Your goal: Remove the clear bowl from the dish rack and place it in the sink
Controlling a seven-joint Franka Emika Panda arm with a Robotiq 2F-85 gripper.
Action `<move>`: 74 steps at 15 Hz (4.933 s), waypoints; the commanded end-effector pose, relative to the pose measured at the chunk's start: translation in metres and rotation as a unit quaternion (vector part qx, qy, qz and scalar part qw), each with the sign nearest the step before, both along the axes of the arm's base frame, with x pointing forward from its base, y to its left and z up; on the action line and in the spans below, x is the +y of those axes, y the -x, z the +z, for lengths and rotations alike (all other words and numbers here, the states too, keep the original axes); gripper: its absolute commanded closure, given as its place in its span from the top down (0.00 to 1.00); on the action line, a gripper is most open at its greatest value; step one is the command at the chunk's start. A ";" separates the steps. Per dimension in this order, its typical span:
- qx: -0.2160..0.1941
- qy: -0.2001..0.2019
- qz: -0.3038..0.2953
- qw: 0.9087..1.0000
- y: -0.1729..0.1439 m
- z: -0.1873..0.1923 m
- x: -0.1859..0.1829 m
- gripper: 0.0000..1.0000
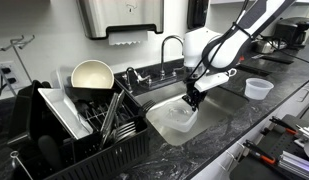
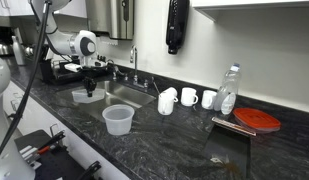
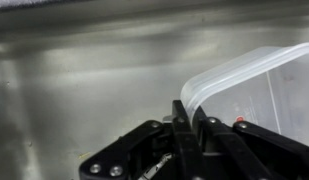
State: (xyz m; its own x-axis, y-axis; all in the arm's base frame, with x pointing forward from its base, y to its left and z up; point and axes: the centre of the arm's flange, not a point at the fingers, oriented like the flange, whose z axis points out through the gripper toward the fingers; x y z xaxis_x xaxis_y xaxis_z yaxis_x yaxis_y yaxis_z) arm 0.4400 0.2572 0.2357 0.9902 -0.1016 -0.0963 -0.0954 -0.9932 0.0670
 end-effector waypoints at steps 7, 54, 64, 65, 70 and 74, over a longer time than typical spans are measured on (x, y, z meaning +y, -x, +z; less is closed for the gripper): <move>0.019 0.031 0.049 0.998 -0.045 -0.049 0.000 0.03; -0.111 -0.013 0.109 0.988 0.067 0.136 0.048 1.00; -0.111 -0.013 0.109 0.988 0.067 0.136 0.048 1.00; -0.111 -0.013 0.109 0.988 0.067 0.136 0.048 1.00; -0.111 -0.013 0.109 0.988 0.067 0.136 0.048 1.00; -0.111 -0.013 0.109 0.988 0.067 0.136 0.048 1.00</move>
